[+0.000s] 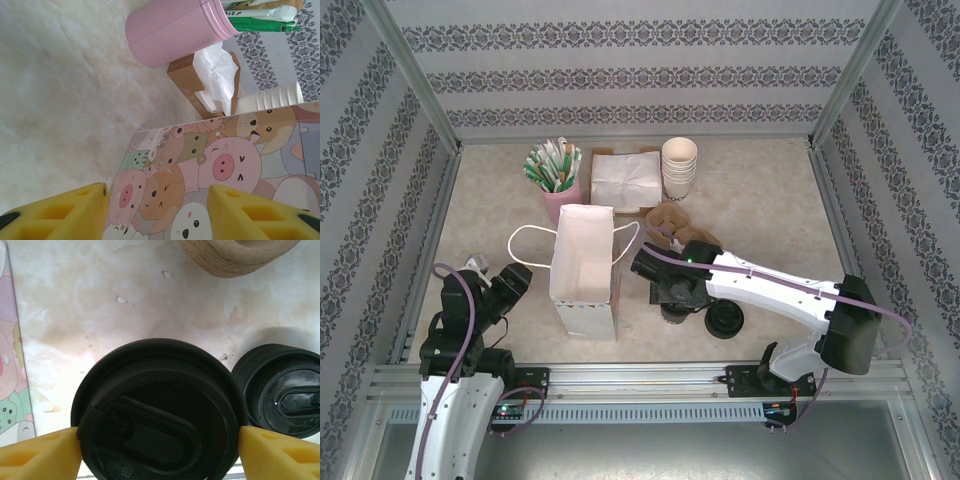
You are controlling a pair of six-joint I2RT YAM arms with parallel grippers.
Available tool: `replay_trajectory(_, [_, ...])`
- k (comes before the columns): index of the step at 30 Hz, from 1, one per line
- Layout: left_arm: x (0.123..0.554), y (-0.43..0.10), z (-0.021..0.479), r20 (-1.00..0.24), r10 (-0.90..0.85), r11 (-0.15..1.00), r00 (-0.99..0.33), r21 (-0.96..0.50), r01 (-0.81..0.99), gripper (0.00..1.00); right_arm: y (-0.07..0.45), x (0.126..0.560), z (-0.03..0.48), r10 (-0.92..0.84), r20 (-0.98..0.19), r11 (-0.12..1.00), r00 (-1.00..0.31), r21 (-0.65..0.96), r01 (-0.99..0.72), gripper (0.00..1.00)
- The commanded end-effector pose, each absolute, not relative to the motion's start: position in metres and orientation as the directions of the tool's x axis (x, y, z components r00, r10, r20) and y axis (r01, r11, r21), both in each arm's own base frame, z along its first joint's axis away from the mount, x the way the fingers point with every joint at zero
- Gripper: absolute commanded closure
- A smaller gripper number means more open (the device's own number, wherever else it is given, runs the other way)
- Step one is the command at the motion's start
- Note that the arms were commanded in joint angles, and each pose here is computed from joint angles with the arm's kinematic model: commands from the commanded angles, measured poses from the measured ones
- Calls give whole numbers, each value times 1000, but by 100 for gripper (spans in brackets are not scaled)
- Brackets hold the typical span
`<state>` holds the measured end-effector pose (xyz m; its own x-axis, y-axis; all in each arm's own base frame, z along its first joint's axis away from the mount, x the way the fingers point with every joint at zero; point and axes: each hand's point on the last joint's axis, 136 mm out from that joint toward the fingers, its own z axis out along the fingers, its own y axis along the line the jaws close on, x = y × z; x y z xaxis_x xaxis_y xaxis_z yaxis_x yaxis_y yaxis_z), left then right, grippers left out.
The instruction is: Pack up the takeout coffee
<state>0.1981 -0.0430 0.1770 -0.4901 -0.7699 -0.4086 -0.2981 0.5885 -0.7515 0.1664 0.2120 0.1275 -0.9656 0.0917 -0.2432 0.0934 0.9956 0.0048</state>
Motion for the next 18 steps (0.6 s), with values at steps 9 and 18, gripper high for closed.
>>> replay_trajectory(9, [199, -39, 180, -432, -768, 598, -472, -748, -289, 45, 207, 160, 104, 54, -214, 996, -975, -64, 69, 28])
replay_trajectory(18, [198, -39, 177, -429, -767, 600, -477, -743, -296, 45, 192, 143, 73, 24, -148, 990, -989, -136, 45, 28])
